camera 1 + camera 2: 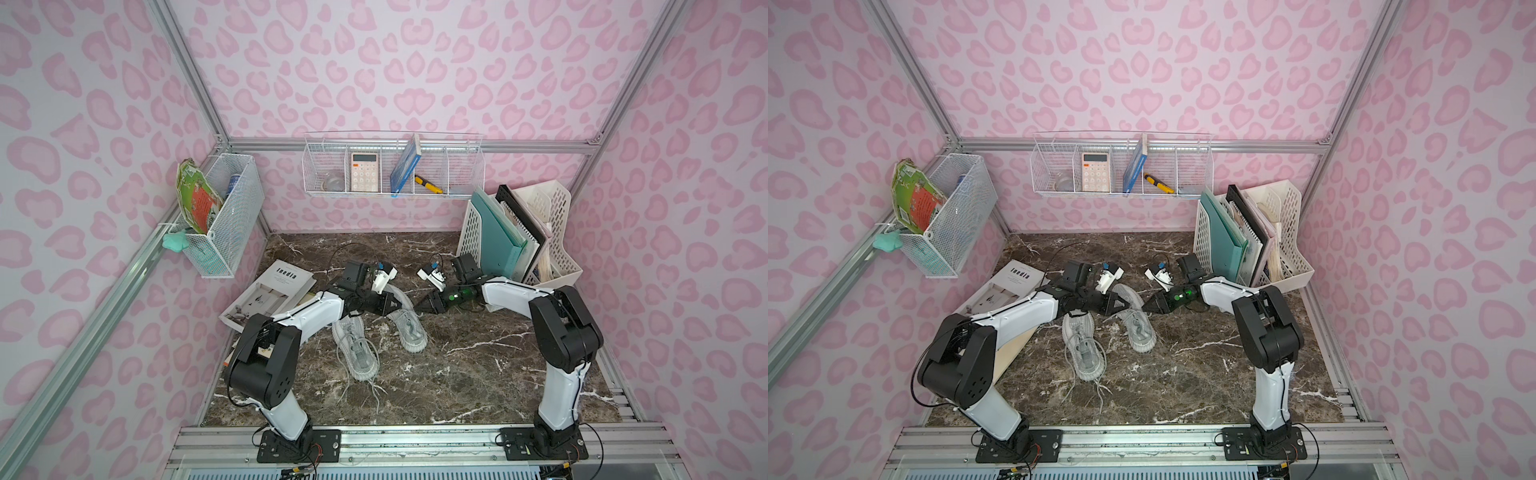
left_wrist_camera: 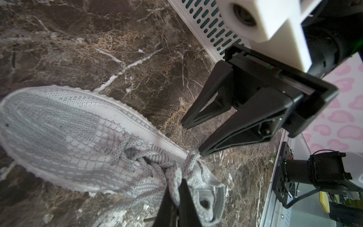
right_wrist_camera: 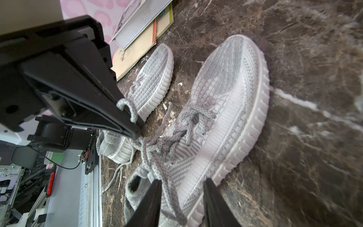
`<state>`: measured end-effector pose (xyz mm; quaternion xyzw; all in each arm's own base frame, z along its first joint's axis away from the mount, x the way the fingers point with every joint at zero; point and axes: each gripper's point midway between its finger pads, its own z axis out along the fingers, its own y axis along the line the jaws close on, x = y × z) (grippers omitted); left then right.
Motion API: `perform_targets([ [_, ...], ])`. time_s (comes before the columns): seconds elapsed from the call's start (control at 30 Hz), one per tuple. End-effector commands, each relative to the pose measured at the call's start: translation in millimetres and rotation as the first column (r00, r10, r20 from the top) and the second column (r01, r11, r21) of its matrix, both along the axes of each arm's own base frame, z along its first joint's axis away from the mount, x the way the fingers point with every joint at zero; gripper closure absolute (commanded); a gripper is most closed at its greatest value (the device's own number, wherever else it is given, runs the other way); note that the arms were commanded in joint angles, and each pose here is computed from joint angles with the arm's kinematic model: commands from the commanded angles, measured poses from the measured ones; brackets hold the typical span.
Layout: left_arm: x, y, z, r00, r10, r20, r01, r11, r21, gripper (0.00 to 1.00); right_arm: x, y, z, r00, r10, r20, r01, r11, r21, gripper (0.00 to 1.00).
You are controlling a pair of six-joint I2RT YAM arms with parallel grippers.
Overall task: Tie the shoes
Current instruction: Tie the shoelace on the shoe.
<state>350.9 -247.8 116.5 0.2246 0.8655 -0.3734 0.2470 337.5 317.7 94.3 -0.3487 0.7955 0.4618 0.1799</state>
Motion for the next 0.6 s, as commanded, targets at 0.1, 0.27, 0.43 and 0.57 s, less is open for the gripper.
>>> perform_targets([
  [0.1,-2,-1,0,1.0,-0.013,-0.003,0.013,1.0,0.0,1.0,3,11,8,0.999,0.052,-0.006,-0.052,0.996,0.073,0.58],
  [0.27,-2,-1,0,1.0,-0.014,-0.004,0.014,1.0,0.0,1.0,-1,19,2,0.996,0.081,-0.023,-0.079,0.994,0.069,0.62],
  [0.43,-2,0,1,1.0,-0.014,-0.001,0.014,1.0,-0.001,1.0,-7,23,-3,0.994,0.097,-0.04,-0.095,0.993,0.065,0.68],
  [0.57,-2,0,0,1.0,-0.014,-0.001,0.014,1.0,0.0,1.0,-11,24,-5,0.993,0.111,-0.045,-0.108,0.992,0.06,0.67],
])
